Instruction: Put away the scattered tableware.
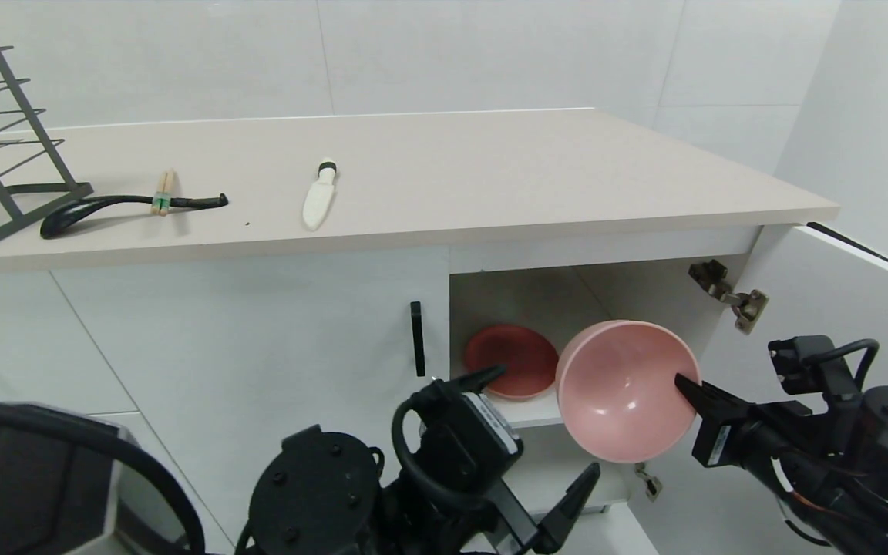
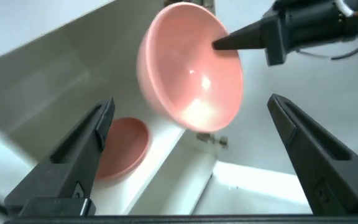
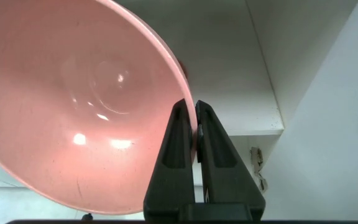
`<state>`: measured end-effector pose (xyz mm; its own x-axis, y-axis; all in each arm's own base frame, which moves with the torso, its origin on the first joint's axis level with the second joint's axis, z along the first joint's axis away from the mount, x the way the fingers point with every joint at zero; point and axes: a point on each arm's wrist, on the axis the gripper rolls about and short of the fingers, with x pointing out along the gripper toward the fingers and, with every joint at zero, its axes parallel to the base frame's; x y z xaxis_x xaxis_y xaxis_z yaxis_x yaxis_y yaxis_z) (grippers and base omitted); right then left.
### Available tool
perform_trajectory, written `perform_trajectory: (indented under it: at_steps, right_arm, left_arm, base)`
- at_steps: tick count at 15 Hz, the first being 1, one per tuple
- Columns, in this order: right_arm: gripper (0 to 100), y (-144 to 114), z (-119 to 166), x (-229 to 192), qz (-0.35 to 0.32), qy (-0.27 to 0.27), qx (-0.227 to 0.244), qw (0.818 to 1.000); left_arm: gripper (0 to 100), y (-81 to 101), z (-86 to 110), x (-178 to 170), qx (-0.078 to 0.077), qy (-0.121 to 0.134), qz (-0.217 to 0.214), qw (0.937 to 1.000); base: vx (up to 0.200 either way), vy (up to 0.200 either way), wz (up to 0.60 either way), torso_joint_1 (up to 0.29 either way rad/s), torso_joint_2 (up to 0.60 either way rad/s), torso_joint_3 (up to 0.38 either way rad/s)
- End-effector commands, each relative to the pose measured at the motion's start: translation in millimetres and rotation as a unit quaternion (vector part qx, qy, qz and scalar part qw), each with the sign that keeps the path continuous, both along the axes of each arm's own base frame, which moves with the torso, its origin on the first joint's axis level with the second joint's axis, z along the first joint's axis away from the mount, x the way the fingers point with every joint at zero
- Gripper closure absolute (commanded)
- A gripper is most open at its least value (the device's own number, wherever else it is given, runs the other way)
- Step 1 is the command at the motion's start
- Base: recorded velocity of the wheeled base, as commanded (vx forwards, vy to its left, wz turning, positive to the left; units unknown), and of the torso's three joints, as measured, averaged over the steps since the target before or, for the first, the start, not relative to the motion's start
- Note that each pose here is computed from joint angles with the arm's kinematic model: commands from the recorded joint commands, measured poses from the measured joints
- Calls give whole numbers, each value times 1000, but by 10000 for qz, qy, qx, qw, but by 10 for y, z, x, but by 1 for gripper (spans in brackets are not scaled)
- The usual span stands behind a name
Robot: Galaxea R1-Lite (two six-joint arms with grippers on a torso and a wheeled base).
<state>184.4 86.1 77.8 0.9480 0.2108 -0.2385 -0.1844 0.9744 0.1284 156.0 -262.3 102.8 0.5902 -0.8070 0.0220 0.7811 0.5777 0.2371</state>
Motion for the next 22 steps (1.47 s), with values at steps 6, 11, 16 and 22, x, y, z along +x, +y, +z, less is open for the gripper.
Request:
perform_trajectory:
  at_steps: [6, 11, 16, 22]
  right_arm:
    - [100, 59, -62, -3, 123, 137, -48, 9998]
    - [100, 145, -69, 13, 255, 151, 99, 9995]
    - [100, 155, -117, 3, 277, 271, 57, 9992]
    - [100, 158, -115, 14, 275, 261, 74, 9993]
  left_arm:
    - [0, 779, 131, 47, 116, 92, -932, 9955]
    - [0, 1146, 186, -255, 134, 147, -894, 9958]
    - [0, 1351, 286, -393, -43, -42, -756, 9971]
    - [0, 1443, 326, -341, -97, -161, -341, 9992]
  base:
    - [0, 0, 0, 0, 0, 0]
    - [0, 0, 0, 0, 0, 0]
    - [0, 0, 0, 0, 0, 0]
    - [0, 0, 0, 0, 0, 0]
